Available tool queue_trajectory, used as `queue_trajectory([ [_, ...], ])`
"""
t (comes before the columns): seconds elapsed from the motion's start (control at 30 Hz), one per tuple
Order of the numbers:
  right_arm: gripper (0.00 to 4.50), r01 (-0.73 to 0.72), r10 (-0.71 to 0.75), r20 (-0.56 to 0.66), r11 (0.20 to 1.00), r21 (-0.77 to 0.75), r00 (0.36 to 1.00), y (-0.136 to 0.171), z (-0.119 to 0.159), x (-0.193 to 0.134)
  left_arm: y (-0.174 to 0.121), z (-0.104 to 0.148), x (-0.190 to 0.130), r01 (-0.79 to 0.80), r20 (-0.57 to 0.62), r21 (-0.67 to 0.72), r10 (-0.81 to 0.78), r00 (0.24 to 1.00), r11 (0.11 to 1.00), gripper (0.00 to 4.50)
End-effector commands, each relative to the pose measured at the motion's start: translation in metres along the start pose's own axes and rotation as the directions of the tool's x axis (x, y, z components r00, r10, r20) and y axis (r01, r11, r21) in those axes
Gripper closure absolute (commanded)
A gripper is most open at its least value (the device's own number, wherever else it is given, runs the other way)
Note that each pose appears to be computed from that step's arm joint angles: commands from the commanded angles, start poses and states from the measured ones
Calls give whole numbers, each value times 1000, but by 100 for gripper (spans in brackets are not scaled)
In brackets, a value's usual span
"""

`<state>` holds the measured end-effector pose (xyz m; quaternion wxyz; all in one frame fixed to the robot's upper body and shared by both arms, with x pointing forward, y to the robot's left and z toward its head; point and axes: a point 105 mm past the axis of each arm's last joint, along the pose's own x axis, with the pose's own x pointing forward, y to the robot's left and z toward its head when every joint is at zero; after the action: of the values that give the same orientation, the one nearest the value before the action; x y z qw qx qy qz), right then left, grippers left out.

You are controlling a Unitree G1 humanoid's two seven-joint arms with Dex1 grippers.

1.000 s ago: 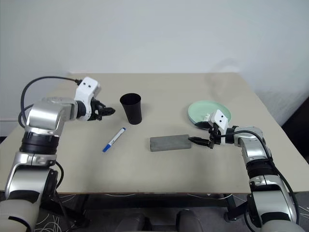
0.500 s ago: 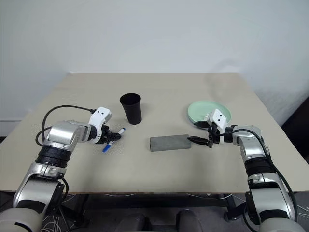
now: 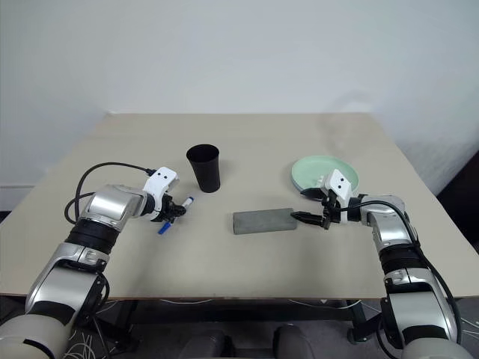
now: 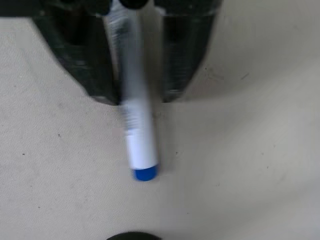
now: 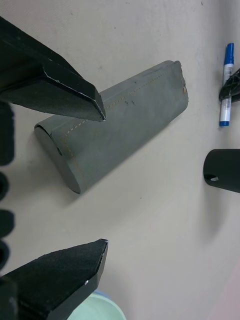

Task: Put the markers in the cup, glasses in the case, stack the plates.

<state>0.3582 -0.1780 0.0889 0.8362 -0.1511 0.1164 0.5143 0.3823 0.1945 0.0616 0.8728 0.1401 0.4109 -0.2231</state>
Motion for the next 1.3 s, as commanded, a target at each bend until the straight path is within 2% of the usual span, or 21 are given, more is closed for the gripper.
queue_trajectory([
  [0.03, 41, 18, -16, 39, 999, -47, 999, -6, 16, -4, -3, 7, -1, 12, 10, 20, -12, 1000, 1000, 439],
  [0.27, 41, 18, -16, 37, 999, -49, 999, -6, 16, -4, -5, 6, 0, 23, 17, 20, -23, 1000, 1000, 439],
  [0.37, 41, 17, -16, 37, 999, -51, 999, -7, 17, -4, -17, 23, -7, 90, 93, 73, -96, 991, 993, 439],
  [0.53, 41, 17, -16, 35, 998, -53, 999, -8, 18, -4, -68, 55, -33, 232, 239, 362, -331, 913, 903, 439],
  [0.63, 41, 19, -17, 37, 998, -54, 999, -9, 18, -3, -97, 77, -52, 208, 347, 553, -450, 823, 807, 439],
  [0.7, 41, 19, -17, 38, 998, -55, 999, -9, 19, -2, -104, 95, -59, 170, 425, 573, -468, 774, 802, 439],
  [0.9, 41, 22, -19, 44, 998, -57, 999, -9, 19, -1, -92, 158, -67, -114, 687, 518, -333, 646, 847, 439],
  [1.03, 41, 27, -24, 48, 998, -59, 999, -9, 20, 0, -67, 195, -73, -280, 819, 373, -171, 548, 885, 439],
  [1.17, 41, 34, -31, 51, 998, -61, 998, -10, 21, -1, -43, 210, -72, -411, 875, 239, -12, 484, 880, 439],
  [1.3, 41, 48, -45, 53, 997, -61, 998, -11, 21, -4, -30, 209, -67, -472, 894, 161, 75, 442, 867, 439],
])
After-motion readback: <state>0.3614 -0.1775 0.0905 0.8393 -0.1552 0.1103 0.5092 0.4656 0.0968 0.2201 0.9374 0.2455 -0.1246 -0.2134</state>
